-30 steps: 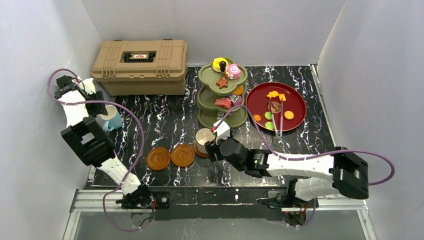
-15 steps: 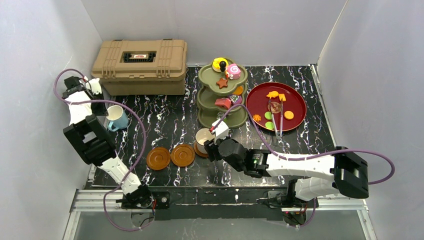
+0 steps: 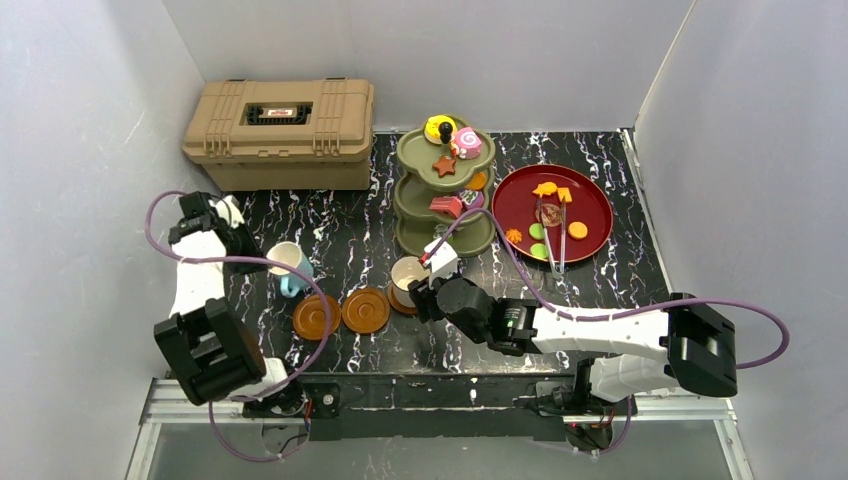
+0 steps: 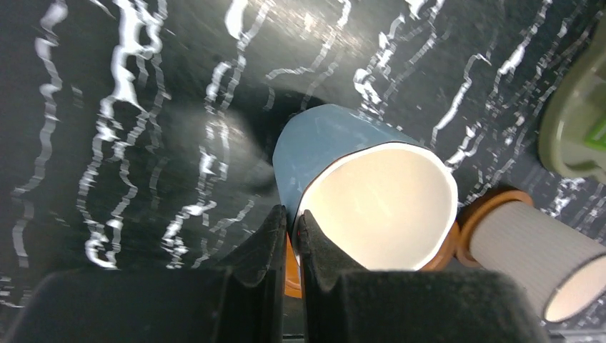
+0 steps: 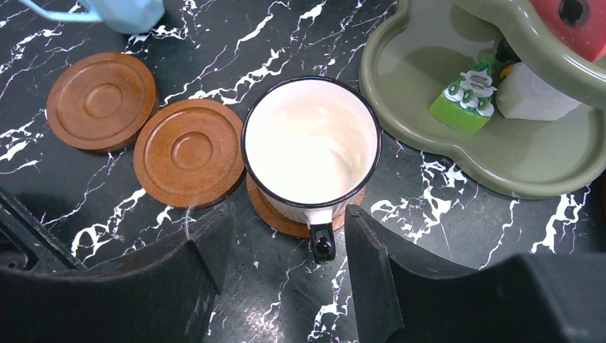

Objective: Serve the afternoon tea
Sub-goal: Move the cup to the center of the board.

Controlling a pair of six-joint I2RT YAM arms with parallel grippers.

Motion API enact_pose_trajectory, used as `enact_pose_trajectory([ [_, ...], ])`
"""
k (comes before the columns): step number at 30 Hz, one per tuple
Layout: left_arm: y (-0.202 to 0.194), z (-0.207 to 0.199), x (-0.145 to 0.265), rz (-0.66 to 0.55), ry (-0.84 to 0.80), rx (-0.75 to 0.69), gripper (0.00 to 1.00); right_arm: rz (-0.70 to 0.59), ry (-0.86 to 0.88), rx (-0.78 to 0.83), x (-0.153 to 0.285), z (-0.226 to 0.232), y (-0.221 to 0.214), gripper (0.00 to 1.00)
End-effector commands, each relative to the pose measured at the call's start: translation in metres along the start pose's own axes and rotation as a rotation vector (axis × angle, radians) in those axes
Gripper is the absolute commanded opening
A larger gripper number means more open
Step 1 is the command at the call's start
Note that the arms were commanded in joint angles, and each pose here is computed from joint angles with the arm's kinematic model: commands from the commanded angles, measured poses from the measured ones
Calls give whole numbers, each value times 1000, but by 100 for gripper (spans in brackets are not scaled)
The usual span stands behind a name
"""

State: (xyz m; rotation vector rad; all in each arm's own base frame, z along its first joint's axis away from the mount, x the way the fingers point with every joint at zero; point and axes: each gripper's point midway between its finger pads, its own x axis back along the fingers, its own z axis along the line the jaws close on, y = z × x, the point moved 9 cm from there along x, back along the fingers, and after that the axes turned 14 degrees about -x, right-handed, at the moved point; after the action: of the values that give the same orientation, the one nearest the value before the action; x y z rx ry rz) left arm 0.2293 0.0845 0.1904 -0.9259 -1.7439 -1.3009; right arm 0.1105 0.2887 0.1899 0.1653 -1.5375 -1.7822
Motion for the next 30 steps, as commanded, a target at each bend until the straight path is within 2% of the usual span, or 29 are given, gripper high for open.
enact_pose_trajectory([
  [1, -4, -32, 6, -68, -86, 113, 5, -51, 10, -35, -2, 8, 10, 66],
  [5, -5, -41, -2, -114, -48, 97, 9, -58, 16, -43, -2, 9, 10, 66],
  [7, -4, -43, -7, -110, -31, 96, 15, -61, 20, -45, -3, 10, 10, 67],
  [9, -4, -47, -9, -118, -28, 90, 30, -60, 24, -47, -6, 12, 9, 69],
  [15, 6, -55, 6, -155, -66, 68, 60, -75, 23, -20, -19, 30, 15, 78],
  [19, 14, -63, 24, -159, -119, 64, 72, -92, 18, 9, -34, 56, 21, 84],
  [22, 23, -64, 28, -189, -129, 41, 73, -93, 56, 26, -46, 85, 25, 90],
  [24, 30, -62, 29, -216, -110, 14, 74, -79, 81, 38, -58, 101, 21, 98],
  [30, 59, -36, 45, -242, -88, 25, 75, -47, 84, 64, -105, 144, 0, 98],
])
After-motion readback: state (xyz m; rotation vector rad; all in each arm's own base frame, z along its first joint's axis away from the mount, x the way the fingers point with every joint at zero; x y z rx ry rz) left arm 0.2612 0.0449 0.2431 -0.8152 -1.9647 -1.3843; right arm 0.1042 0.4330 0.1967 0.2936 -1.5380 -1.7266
